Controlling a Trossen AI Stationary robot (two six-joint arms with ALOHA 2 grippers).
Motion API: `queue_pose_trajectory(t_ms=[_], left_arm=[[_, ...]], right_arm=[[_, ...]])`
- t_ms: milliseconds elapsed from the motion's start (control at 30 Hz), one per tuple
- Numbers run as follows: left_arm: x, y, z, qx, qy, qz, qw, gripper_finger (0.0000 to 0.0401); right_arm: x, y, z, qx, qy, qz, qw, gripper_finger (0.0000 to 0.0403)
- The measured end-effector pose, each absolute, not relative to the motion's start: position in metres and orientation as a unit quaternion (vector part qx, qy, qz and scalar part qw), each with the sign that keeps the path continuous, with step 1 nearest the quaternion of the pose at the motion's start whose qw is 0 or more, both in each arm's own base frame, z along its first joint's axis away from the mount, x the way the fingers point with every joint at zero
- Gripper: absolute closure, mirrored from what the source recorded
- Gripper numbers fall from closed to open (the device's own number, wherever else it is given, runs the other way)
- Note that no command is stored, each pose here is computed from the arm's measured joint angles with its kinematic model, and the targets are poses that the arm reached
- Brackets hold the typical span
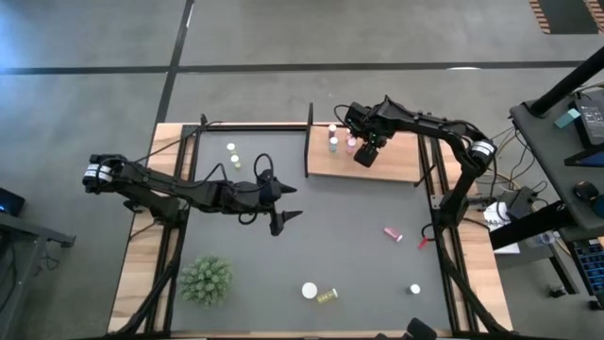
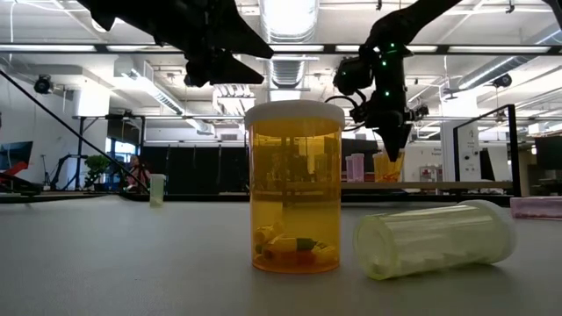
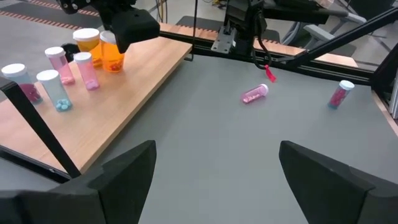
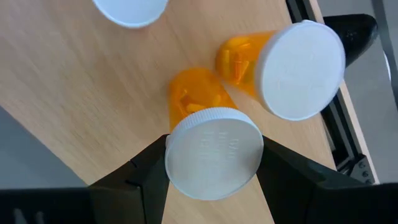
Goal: Pick and place medicine bottles onto shelf by color
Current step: Put the top orange pill bottle on the shelf aligned with the other orange pill bottle, then move the blue pill bottle to the center of the table
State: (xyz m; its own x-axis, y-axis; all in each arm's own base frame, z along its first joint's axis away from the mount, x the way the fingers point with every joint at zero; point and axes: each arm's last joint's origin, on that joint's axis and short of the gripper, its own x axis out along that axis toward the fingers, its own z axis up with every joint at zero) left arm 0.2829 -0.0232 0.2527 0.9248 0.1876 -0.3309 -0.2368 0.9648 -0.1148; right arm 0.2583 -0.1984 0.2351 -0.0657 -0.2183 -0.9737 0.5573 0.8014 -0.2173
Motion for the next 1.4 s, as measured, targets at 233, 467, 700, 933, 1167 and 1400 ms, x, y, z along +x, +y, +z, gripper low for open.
queue_pose_trajectory(t_ms=[233,467,700,933,1167,1400], left_arm=[[0.2827,-0.0231,0.2521,-0.076,0.164,0.109,0.978,0.0076],[0.2827,-0.0231,0.2521,-0.076,0.164,0.109,0.978,0.0076],[0.2827,-0.0231,0.2520,-0.076,0.164,0.109,0.977,0.0076],[0.2827,-0.0231,0.2520,-0.076,0.164,0.109,0.977,0.0076],[0.2827,-0.0231,0.2520,-0.076,0.164,0.109,0.977,0.0076],[0.2827,-0.0231,0.2520,-0.076,0.164,0.109,0.977,0.0076]], right_arm=[[0.2585,-0.1980,0.2346,0.131,0.669,-0.284,0.674,0.0204],[0.2585,-0.1980,0.2340,0.131,0.669,-0.284,0.674,0.0204],[0.2594,-0.1986,0.2341,0.130,0.665,-0.286,0.677,0.0204],[0.2613,-0.2001,0.2342,0.127,0.656,-0.289,0.685,0.0198],[0.2605,-0.1994,0.2337,0.122,0.663,-0.281,0.683,0.0174],[0.2604,-0.1994,0.2337,0.114,0.666,-0.273,0.684,0.0173]])
